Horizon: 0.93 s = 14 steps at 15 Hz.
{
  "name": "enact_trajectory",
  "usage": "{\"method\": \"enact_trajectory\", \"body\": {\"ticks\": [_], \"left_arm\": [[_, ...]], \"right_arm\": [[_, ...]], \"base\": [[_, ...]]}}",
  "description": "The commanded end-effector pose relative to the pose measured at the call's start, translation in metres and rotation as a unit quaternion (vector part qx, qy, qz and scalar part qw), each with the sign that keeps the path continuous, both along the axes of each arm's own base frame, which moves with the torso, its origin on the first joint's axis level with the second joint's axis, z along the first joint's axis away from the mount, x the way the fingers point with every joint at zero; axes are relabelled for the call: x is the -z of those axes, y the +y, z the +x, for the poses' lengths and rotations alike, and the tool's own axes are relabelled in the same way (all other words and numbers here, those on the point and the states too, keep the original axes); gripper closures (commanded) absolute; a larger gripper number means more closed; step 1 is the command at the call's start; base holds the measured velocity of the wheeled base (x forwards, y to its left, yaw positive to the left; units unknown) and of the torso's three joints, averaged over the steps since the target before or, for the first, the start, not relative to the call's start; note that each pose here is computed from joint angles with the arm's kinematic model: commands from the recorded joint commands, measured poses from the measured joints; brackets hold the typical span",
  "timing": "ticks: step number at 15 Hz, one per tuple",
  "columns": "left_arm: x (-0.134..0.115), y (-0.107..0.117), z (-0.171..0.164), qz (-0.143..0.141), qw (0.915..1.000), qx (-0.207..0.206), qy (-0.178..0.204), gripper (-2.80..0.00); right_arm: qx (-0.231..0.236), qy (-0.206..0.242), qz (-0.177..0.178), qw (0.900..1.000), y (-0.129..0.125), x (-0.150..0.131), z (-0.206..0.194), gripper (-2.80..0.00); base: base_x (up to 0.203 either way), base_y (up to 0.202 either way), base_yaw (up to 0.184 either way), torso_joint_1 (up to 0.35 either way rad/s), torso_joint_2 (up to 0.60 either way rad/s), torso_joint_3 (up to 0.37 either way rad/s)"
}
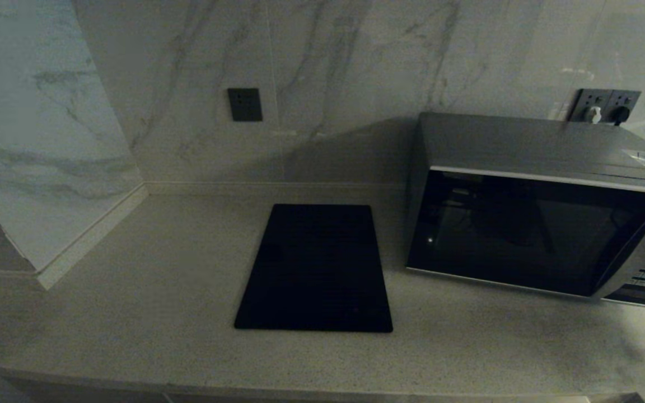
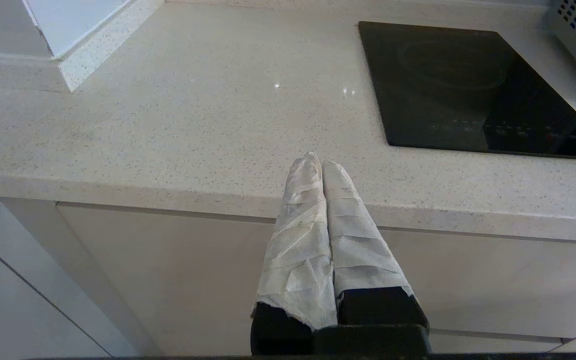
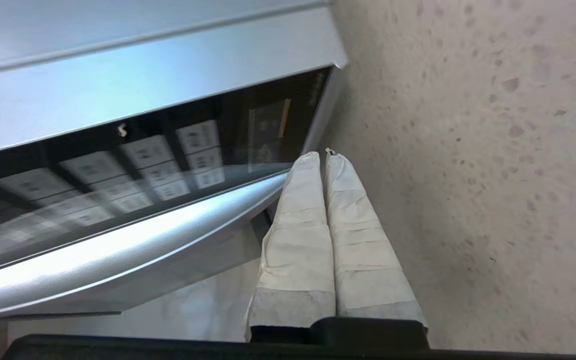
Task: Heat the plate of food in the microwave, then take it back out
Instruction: Open the microwave oven
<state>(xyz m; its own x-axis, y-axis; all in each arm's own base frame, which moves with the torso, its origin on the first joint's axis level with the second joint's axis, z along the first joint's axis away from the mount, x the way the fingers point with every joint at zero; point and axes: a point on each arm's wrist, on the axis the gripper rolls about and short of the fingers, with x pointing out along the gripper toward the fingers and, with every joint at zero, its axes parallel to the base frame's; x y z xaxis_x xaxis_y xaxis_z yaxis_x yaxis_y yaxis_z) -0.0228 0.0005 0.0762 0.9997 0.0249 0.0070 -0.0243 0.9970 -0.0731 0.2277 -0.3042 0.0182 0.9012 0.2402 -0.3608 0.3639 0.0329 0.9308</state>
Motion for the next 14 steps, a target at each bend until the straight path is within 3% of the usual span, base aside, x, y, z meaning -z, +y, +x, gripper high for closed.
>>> {"method": "enact_trajectory", "body": {"ticks": [1, 14], "left_arm": [[0.000, 0.000, 0.000, 0.000, 1.0000, 0.000, 0.000, 0.00], [0.000, 0.000, 0.000, 0.000, 1.0000, 0.000, 0.000, 0.00]], "right_arm": [[-0.008, 0.002, 0.010, 1.000, 0.002, 0.006, 0.005, 0.00], [-0.023, -0.041, -0.022, 0.999, 0.000, 0.002, 0.020, 0.00]], "base": [[0.000, 0.000, 0.000, 0.000, 0.00, 0.000], [0.000, 0.000, 0.000, 0.000, 0.00, 0.000]]}}
